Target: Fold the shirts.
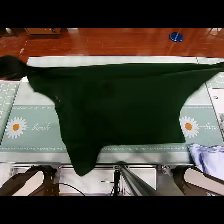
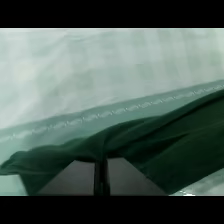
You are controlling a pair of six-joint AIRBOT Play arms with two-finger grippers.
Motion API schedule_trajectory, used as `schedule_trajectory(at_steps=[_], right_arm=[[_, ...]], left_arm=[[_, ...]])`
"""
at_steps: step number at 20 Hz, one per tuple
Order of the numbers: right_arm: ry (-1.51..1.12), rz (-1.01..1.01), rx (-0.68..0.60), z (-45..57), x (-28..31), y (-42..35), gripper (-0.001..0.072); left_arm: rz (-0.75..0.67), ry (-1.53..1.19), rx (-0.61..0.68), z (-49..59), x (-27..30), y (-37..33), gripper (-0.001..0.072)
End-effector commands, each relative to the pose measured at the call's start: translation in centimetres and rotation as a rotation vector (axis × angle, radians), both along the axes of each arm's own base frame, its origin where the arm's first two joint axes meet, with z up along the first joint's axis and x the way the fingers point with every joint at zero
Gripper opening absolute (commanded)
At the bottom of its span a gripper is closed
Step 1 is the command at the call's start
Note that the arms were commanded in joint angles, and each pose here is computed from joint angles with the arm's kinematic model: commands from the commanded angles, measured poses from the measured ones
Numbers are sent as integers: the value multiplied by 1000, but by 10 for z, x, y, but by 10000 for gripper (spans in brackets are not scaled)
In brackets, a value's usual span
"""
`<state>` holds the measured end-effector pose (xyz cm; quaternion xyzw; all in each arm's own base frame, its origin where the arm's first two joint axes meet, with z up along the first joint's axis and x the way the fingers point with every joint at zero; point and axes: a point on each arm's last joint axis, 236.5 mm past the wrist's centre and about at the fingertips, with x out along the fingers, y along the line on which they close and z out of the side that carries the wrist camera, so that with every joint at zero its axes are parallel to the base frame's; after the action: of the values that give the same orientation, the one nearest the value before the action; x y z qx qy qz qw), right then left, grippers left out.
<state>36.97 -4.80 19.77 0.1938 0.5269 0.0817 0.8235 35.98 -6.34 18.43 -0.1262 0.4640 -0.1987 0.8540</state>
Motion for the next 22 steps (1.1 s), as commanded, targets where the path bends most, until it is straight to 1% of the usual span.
schedule_trajectory(at_steps=[1,4,6,10,15,16,18,20,22], right_arm=[[38,31,-11,-75,72,8,27],[-78,-20,-52,-101,133,8,27],[-127,-47,-59,-113,159,8,27],[-122,-63,-55,-151,182,10,27],[-142,-92,-68,-180,203,0,27],[-144,-97,-68,-184,206,-1,27],[-152,-67,-88,-192,208,-2,28],[-165,-18,-119,-196,209,-2,28],[-178,7,-142,-198,210,-4,28]], left_arm=[[-20,84,-108,-61,68,-6,17],[-15,114,-117,-90,111,-4,16],[-12,104,-116,-102,135,-7,17],[-5,107,-115,-134,164,-19,17],[62,57,-98,-165,197,-19,17],[65,48,-84,-171,201,-21,17],[4,15,-20,-185,205,-31,17],[-59,-17,61,-197,207,-39,17],[-84,-61,134,-201,213,-43,17]])
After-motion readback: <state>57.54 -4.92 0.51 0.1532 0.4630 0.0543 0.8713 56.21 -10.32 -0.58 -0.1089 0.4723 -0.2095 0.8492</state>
